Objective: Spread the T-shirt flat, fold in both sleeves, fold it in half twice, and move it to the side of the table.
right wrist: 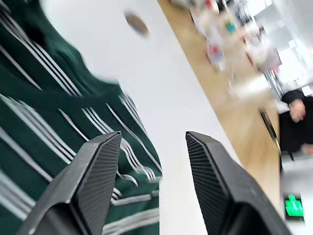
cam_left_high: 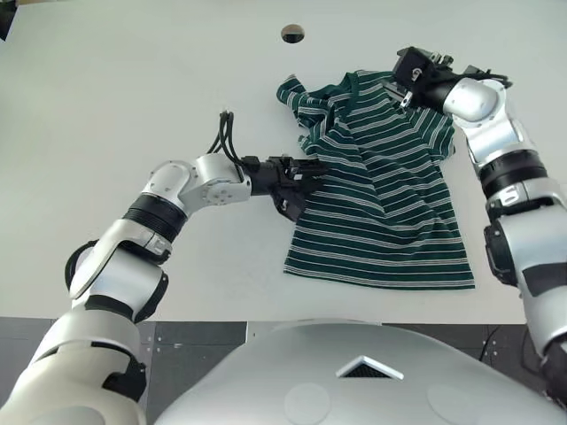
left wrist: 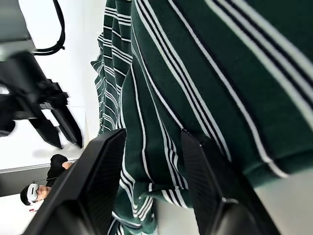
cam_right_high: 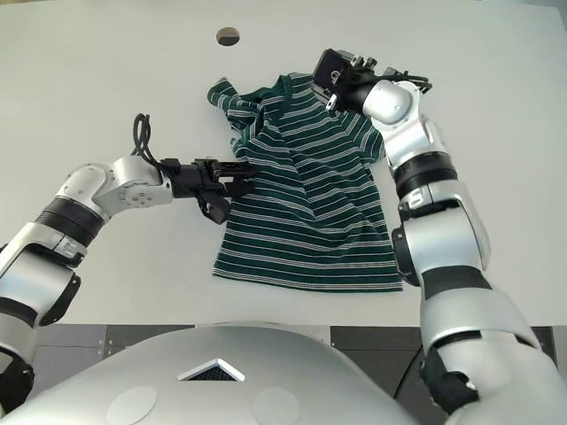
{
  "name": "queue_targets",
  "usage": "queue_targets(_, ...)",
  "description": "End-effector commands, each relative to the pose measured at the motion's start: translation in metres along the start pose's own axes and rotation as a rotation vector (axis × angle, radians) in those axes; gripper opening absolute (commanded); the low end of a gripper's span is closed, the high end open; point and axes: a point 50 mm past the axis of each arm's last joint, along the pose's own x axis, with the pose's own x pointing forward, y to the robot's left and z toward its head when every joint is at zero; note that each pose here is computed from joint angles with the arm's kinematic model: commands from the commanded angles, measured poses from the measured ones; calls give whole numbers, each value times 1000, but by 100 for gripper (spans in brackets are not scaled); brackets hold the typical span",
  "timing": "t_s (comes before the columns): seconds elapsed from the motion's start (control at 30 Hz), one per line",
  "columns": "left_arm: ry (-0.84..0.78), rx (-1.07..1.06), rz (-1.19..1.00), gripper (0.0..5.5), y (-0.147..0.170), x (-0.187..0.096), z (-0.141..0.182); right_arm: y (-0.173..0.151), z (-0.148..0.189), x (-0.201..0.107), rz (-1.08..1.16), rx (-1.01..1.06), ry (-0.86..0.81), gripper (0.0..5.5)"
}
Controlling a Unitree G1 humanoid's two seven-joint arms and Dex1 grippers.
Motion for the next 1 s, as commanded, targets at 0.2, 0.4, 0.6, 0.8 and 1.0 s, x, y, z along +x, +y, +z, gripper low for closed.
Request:
queue_targets(0.2,126,-170,-364,211,-90,-57,-1,-7,-33,-6,-38,-59,271,245)
queue_targets(0.4,149,-212,-380,211,-94,-76,6,-21,-53,-20,-105,-21,378,245)
queue_targets(0.6,149,-230,-393,211,-89,-86,13,-18,-55,-21,-92,-10,380,245)
queue_targets(0.8,122,-302,-517,211,-83,-110,38,-21,-43,-17,-119,10,279,245)
queue_targets(1.0,196,-374,-670,211,-86,-132,43,-33,-9,-8,-158,8,70,245)
